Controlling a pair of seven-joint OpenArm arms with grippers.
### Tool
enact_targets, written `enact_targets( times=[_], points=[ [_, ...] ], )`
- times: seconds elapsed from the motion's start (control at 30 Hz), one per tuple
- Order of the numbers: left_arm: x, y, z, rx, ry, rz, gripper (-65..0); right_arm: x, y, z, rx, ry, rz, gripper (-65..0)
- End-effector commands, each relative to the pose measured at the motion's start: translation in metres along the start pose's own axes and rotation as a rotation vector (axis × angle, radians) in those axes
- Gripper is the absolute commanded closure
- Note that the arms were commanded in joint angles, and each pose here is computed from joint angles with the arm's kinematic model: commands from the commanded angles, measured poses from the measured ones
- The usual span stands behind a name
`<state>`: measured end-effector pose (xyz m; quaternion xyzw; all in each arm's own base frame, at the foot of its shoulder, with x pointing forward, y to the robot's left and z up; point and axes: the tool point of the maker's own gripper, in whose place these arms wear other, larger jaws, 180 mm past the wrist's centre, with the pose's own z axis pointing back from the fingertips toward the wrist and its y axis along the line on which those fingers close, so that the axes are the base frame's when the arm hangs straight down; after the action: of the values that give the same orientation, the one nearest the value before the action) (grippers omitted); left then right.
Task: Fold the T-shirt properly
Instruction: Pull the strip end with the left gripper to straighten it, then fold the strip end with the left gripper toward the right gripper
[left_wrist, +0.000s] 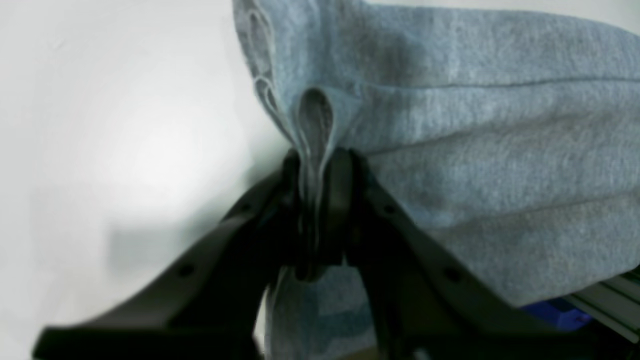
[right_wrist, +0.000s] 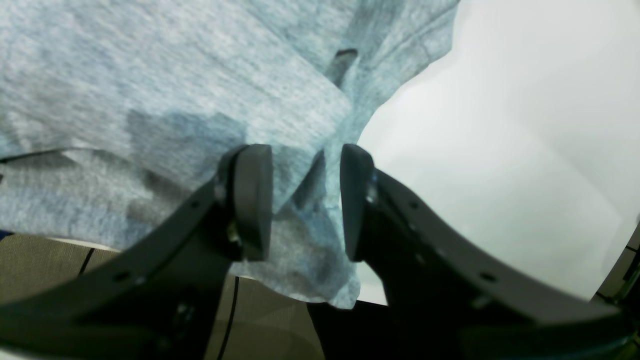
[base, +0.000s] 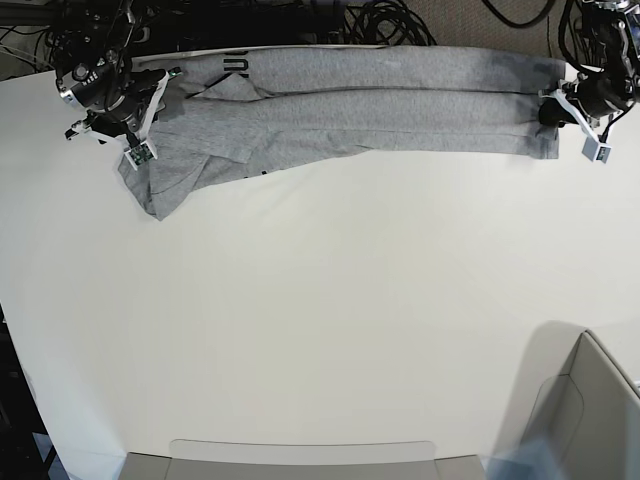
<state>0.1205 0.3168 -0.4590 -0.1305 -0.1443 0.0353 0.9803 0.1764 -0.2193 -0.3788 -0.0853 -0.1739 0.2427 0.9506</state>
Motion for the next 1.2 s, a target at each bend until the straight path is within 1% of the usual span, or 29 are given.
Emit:
enact_targets(
  times=[0.0, 0.13, 0.23, 0.37, 0.47, 0.57, 0.67, 0.73, 0.8, 0.93, 1.07, 1.17],
  points=[
    [-0.042, 0.011, -0.003, 0.073, 0.203, -0.02, -2.0, 0.005, -0.004, 0.005, -0.017, -0.021, 0.016, -22.9],
    [-0.016, 0.015, 0.001, 0.086, 0.18, -0.014, -1.8, 0.006, -0.004, 0.005, -0.016, -0.021, 0.015, -22.9],
    [0.015, 0.023, 0.009, 0.102, 0.125, 0.012, -1.7, 0.007, -0.005, 0.005, -0.017, -0.026, 0.014, -22.9],
    [0.057, 0.027, 0.018, 0.116, 0.036, 0.012, -1.7, 0.011, -0.006, 0.005, -0.022, -0.034, 0.013, -22.9],
    [0.073, 0.037, 0.026, 0.159, 0.009, 0.015, -1.7, 0.011, -0.006, 0.005, -0.022, -0.034, 0.013, -22.9],
    [0.094, 0.049, 0.037, 0.227, -0.006, 0.013, -1.7, 0.009, -0.007, 0.005, -0.022, -0.03, 0.011, -22.9],
    [0.109, 0.063, 0.051, 0.299, -0.011, 0.026, -1.7, 0.007, -0.007, 0.005, -0.022, -0.026, 0.009, -22.9],
    [0.121, 0.072, 0.064, 0.341, -0.028, 0.013, -1.7, 0.008, -0.007, 0.005, -0.023, -0.028, 0.009, -22.9],
    [0.127, 0.074, 0.071, 0.355, -0.044, 0.003, -1.7, 0.008, -0.006, 0.005, -0.022, -0.028, 0.008, -22.9],
    [0.142, 0.061, 0.091, 0.414, -0.109, -0.085, -1.7, 0.012, 0.0, 0.004, -0.007, -0.04, -0.012, -22.9],
    [0.139, 0.033, 0.1, 0.444, -0.155, -0.175, -1.7, 0.014, 0.004, 0.004, 0.001, -0.048, -0.018, -22.9],
    [0.125, 0.015, 0.098, 0.442, -0.157, -0.211, -1.7, 0.015, 0.004, 0.004, 0.003, -0.049, -0.016, -22.9]
  ],
)
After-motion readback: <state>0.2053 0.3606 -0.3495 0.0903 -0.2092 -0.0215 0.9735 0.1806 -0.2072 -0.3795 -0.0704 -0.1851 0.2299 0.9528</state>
